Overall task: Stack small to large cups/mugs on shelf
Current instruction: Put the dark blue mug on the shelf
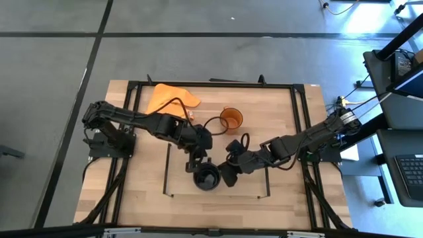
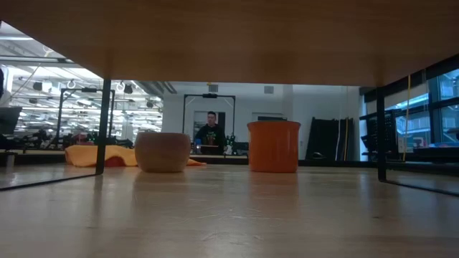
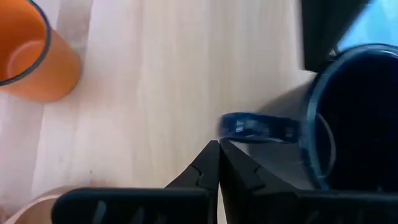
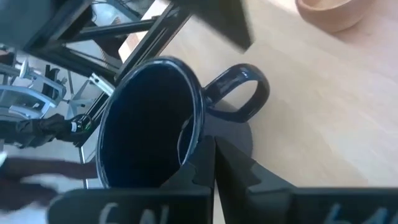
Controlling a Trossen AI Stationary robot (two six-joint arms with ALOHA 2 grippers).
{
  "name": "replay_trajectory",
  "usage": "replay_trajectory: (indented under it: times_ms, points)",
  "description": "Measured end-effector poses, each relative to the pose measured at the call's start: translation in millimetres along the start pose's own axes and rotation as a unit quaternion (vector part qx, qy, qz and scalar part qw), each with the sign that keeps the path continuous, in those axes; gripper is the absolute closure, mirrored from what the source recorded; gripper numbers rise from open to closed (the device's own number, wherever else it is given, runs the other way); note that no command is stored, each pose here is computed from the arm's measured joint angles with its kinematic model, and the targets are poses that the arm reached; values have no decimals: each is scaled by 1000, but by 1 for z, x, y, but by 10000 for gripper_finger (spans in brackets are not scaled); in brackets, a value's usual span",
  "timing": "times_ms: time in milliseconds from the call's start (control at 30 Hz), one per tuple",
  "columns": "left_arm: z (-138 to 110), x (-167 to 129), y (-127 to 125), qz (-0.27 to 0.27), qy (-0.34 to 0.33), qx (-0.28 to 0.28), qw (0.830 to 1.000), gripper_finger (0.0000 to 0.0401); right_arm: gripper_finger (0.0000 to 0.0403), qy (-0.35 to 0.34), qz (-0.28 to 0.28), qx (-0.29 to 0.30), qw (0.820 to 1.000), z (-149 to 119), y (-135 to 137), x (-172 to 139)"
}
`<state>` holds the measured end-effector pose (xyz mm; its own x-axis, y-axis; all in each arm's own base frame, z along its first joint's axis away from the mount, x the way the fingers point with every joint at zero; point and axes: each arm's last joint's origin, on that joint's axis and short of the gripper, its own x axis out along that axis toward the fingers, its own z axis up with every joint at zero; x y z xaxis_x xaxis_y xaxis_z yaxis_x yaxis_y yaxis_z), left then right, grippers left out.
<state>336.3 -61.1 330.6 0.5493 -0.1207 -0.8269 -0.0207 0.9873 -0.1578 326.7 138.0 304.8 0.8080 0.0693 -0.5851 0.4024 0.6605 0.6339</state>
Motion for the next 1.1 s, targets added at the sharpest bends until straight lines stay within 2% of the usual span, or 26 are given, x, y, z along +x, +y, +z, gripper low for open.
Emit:
replay_trajectory:
  times_ms: [100,333,433,667,800,1100]
  points:
    - [-2,0,4,7,14,-3,1000,392,391,4,-2,-5,1000,-4,1,-1]
    - [-10,-2,8,36,53,6,998,396,391,-18,-48,-14,999,-1,-7,-1]
    - [-15,-8,8,42,65,-8,997,400,391,-19,-60,-25,998,3,-11,1]
    - [-36,-37,-6,101,86,-56,990,397,391,-39,-81,-49,995,26,-24,6]
    - [-43,-47,-29,78,63,-81,992,399,391,-36,-79,-64,994,40,-31,9]
    - [-48,-47,-87,-13,-5,-127,992,400,391,3,-11,-78,997,78,-49,14]
